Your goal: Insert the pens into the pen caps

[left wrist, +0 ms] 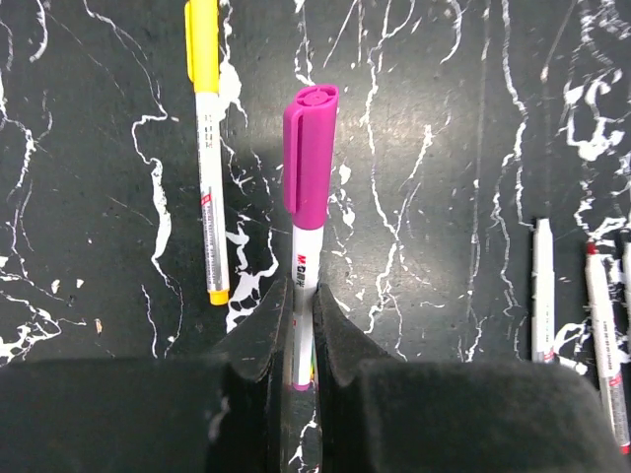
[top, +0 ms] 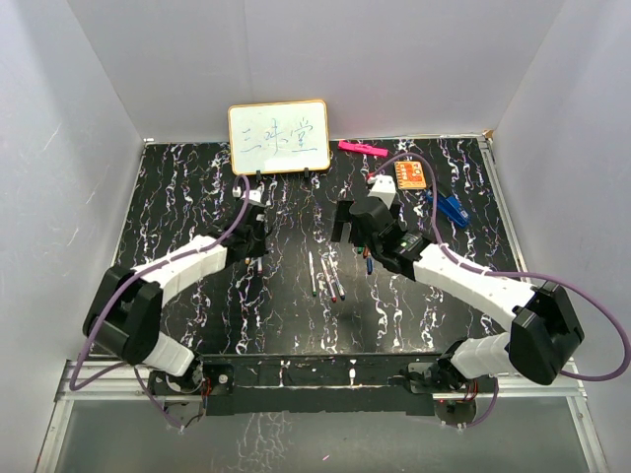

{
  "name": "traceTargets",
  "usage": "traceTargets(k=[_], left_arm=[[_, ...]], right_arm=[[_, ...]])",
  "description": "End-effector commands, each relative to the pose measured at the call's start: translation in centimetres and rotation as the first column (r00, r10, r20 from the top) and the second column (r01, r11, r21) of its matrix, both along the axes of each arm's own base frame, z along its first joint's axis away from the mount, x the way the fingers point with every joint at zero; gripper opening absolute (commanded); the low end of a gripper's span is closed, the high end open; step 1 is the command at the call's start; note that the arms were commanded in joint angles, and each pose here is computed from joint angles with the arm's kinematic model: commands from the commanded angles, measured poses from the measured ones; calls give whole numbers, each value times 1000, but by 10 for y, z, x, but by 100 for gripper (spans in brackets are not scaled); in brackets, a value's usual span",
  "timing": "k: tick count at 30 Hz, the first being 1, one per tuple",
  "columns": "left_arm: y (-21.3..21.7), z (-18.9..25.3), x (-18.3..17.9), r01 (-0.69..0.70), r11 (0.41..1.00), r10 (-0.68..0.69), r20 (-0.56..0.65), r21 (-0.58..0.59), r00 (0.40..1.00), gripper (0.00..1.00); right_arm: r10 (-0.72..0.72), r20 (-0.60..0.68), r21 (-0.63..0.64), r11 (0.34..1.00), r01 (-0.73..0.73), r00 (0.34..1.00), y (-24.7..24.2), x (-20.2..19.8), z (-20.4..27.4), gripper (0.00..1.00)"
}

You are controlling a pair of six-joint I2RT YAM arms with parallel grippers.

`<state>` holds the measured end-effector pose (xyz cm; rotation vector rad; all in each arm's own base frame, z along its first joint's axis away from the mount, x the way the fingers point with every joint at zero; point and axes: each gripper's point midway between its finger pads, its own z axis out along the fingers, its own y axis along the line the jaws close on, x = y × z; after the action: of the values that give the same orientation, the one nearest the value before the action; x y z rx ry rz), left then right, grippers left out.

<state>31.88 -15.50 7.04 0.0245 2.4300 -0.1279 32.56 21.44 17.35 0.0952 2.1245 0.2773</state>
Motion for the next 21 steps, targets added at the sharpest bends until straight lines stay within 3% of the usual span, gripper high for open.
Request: traceTargets(k=[1,11,21], left_arm=[[-6,1,1,27,999,-28,-68,-16,997,0],[0,-21,14,4,1000,-7,-117,-30,993,0],[9,-31,54,6,1000,-6,-135,2,991,0]], right_arm=[[13,-25,16,1000,-13,1000,-3,-6,-2,98],[-15,-58,-46,999,12,998,-18,-14,-21,98],[-45,-43,-81,996,42,998,-33,-19,-26,98]])
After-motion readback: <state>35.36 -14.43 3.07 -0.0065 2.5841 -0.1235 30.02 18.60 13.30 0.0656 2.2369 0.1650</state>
